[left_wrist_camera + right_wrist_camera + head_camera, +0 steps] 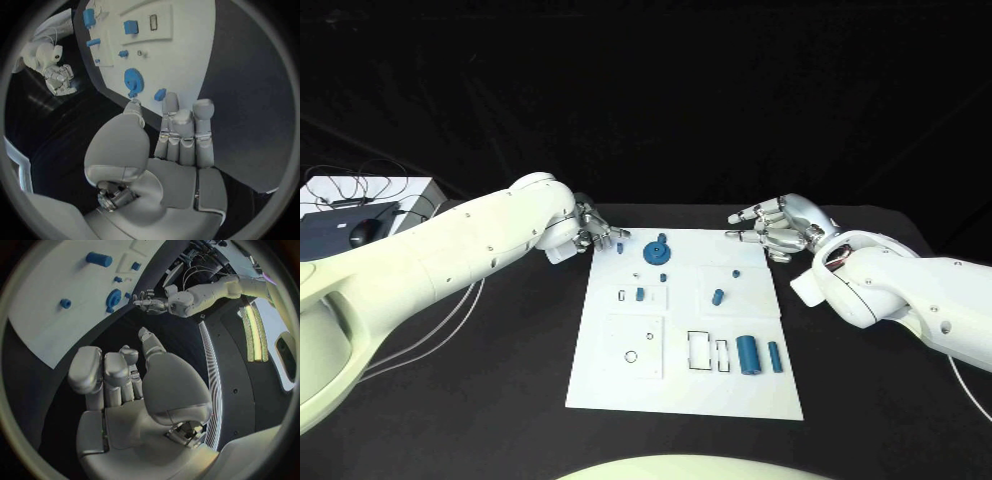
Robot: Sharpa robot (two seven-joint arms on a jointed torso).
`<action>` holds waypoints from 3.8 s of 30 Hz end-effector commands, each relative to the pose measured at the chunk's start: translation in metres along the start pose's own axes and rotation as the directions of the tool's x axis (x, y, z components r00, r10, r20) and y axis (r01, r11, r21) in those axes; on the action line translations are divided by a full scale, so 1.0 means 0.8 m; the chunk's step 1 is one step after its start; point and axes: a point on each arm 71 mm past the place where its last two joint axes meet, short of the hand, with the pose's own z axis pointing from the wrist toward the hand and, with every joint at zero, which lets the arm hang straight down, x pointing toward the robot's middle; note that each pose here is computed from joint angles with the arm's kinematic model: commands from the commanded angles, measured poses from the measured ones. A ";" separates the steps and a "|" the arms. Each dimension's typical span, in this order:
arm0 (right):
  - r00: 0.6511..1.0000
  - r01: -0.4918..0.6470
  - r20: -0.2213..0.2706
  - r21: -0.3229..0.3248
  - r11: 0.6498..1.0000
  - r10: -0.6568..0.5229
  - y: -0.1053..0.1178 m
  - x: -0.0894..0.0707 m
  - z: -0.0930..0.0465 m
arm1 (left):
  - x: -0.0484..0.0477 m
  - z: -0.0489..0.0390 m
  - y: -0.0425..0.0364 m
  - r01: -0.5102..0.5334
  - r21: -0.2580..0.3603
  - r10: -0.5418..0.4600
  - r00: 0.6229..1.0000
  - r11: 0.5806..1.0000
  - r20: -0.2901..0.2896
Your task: Assemble the parts on the task board
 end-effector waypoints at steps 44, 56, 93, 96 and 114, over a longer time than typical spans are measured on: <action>1.000 -0.001 -0.002 -0.025 1.000 0.001 0.010 0.002 0.000 | 0.001 0.017 -0.0091 -0.048 -0.008 0.047 0.998 0.999 -0.035; 1.000 -0.001 0.003 -0.034 0.999 0.001 0.013 0.001 0.000 | 0.002 0.020 -0.0090 -0.035 -0.005 0.034 0.998 0.999 -0.047; 1.000 -0.001 0.000 -0.034 0.999 0.001 0.015 0.002 0.002 | 0.008 0.022 -0.0079 -0.033 0.003 0.033 0.996 0.999 -0.087; 1.000 -0.001 0.000 -0.034 0.999 0.001 0.015 0.002 0.002 | 0.008 0.022 -0.0077 -0.026 0.005 0.027 0.996 1.000 -0.088; 1.000 0.000 -0.005 -0.032 0.999 -0.001 0.015 0.003 0.003 | 0.009 0.023 -0.0074 0.010 0.023 -0.007 0.993 1.000 -0.117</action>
